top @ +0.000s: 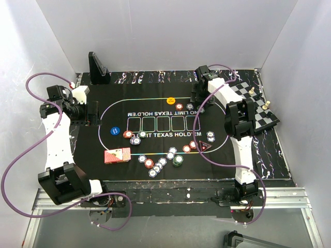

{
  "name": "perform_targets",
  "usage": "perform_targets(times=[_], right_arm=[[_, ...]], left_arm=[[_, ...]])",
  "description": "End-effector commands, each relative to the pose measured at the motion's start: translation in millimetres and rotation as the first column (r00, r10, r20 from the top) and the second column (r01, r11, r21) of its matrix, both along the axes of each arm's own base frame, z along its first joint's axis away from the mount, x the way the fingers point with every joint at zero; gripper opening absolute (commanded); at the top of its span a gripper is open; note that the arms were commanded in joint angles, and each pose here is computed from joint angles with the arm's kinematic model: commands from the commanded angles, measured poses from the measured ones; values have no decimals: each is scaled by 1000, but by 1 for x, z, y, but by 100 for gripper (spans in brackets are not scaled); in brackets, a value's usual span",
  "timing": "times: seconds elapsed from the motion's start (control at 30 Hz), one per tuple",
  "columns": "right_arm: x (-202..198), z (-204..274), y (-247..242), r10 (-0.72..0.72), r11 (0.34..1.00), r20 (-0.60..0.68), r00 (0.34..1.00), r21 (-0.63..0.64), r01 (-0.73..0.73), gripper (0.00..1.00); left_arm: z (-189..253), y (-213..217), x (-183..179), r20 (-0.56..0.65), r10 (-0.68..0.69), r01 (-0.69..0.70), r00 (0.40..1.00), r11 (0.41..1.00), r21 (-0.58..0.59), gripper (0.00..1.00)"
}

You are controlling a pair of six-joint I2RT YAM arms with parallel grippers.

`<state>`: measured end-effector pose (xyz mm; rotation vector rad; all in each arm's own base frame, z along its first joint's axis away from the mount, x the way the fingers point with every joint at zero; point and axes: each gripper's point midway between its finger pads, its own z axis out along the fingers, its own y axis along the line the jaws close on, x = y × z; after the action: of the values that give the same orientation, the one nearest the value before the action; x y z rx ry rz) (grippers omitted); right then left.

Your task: Distribute texas hold em gaming equipment

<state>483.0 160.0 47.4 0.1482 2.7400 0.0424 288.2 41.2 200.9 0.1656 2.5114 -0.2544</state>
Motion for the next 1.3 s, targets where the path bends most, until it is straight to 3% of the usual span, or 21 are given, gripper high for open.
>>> perform_targets(times=[0.0, 0.2, 0.37, 0.6, 0.83, 1.0, 1.27], right_arm=[[-1, 35, -2, -7, 1000, 50, 999, -2, 7, 84], [-27, 91, 8, 22, 1000, 142, 990, 2, -23, 87], [-82, 117, 40, 130, 991, 180, 975, -9, -131, 88], [-207, 90, 98, 378, 926, 91, 921, -15, -378, 89], [-292, 63, 133, 531, 846, 26, 847, 44, -532, 90], [-318, 36, 137, 574, 819, -36, 818, 53, -572, 91], [-325, 9, 133, 592, 806, -78, 802, 29, -591, 91]], left_arm=[[15, 0, -1, 49, -6, 5, 999, 1000, 14, 100], [21, -2, -3, 69, -6, 5, 998, 1000, 15, 100], [24, -3, -7, 75, -3, 2, 997, 1000, 14, 100], [26, -6, -10, 83, -2, 2, 997, 1000, 7, 100], [27, -9, -12, 88, -2, 2, 996, 1000, 0, 100], [28, -9, -11, 88, -1, 2, 996, 1000, -2, 100], [28, -8, -11, 79, 1, -1, 997, 1000, -1, 100]])
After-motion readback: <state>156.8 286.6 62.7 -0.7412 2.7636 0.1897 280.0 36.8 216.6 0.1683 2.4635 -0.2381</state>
